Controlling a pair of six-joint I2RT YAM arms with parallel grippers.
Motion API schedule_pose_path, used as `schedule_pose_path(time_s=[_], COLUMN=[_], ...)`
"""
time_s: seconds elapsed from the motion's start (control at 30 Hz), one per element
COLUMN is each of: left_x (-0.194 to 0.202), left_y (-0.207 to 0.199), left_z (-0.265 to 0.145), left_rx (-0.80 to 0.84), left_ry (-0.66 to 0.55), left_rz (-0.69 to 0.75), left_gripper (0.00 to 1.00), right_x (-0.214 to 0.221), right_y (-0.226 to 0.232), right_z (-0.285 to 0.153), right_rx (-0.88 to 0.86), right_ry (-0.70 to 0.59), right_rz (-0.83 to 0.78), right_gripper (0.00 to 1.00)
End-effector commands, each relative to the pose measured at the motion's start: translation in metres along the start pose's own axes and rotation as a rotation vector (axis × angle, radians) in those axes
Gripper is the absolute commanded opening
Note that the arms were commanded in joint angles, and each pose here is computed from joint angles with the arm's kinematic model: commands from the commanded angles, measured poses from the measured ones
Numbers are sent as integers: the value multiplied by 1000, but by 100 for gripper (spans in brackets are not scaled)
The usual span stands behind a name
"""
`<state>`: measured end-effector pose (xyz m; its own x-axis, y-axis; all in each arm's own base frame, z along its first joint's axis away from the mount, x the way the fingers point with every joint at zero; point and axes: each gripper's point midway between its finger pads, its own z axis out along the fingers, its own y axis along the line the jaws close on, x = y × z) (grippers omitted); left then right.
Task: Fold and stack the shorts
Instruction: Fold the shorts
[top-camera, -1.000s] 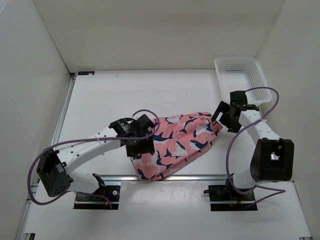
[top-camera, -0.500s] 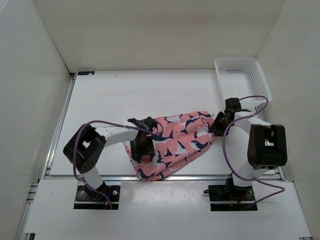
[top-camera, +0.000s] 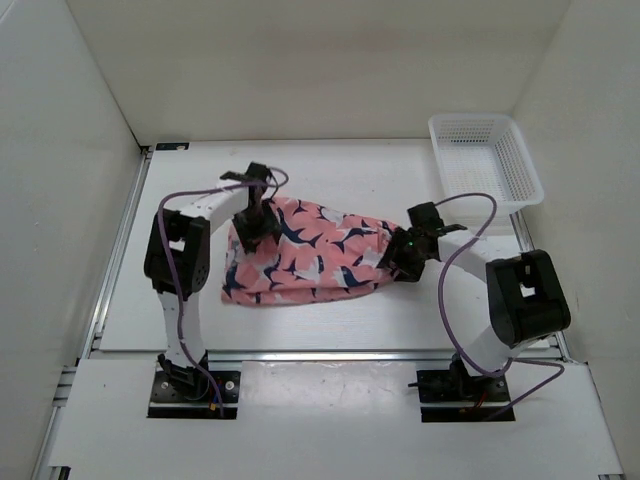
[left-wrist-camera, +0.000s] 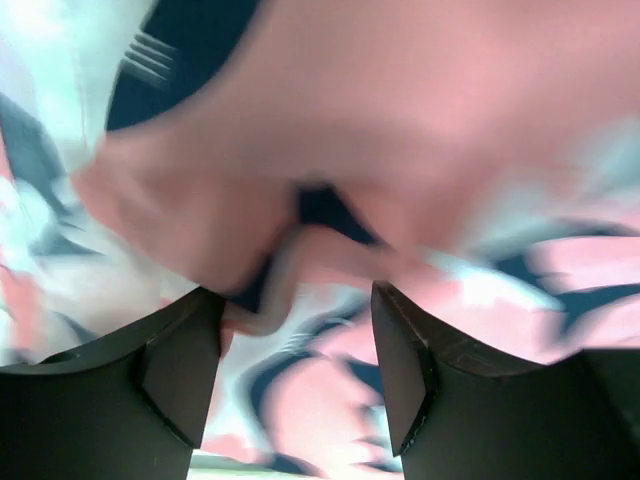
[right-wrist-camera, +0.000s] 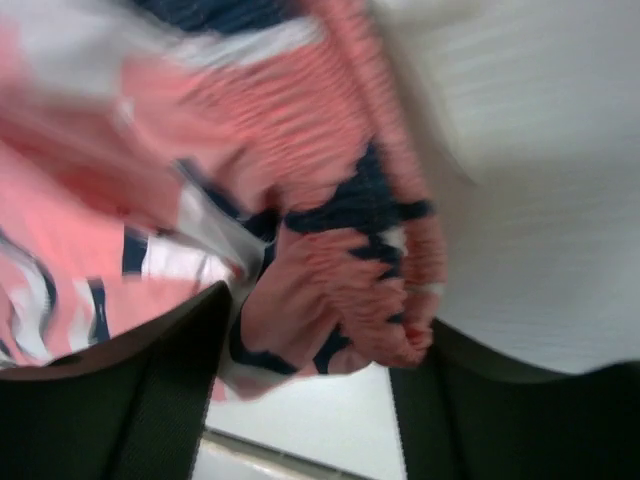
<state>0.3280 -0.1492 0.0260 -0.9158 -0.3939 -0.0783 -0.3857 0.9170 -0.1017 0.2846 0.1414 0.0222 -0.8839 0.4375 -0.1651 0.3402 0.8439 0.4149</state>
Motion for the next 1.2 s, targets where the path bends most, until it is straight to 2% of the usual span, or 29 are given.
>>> schedule_pose_path(time_s=[0.0,0.1,0.2,0.3,0.4,0.47,0.53,0.7,0.87,0.93,1.07,1.1,1.17], left_x=[-74,-97,-105,-92,-67,-54,-46,-23,-15,-17,-14,-15,-16], left_y=[-19,-18,-9,6,18,37,44,69,114,121,126,128,128], left_z=[-52,-97,-135,-149,-132,-113,-102,-70,-21,-13,-3,-4,-4], left_rx=[-43,-47,-23,15,47,23,24,-19,-136,-141,-116,-117,-117], left_ry=[-248,-357,-431,-442,-385,-340,-312,-250,-135,-134,-102,-103,-103], left_rz=[29,28,10,1,3,-33,-50,-66,-153,-186,-219,-228,-228], left_gripper=[70,70,70,70,70,70,70,70,68,68,68,68,67], right_x=[17,22,-13,-45,-57,-52,-51,-40,-18,-15,-1,1,-7], right_y=[25,19,3,8,31,40,48,47,30,26,20,18,14], right_z=[-4,-25,-65,-89,-80,-56,-38,-19,3,13,30,33,34], right_rx=[29,124,198,156,92,58,27,-27,-23,-23,-5,2,34], right_ry=[2,-66,-253,-331,-251,-144,-93,-41,12,33,67,75,36], right_rz=[-40,-86,-120,-185,-290,-319,-327,-282,-213,-198,-177,-162,-141], right_gripper=[71,95,100,100,100,100,100,89,85,81,60,47,30])
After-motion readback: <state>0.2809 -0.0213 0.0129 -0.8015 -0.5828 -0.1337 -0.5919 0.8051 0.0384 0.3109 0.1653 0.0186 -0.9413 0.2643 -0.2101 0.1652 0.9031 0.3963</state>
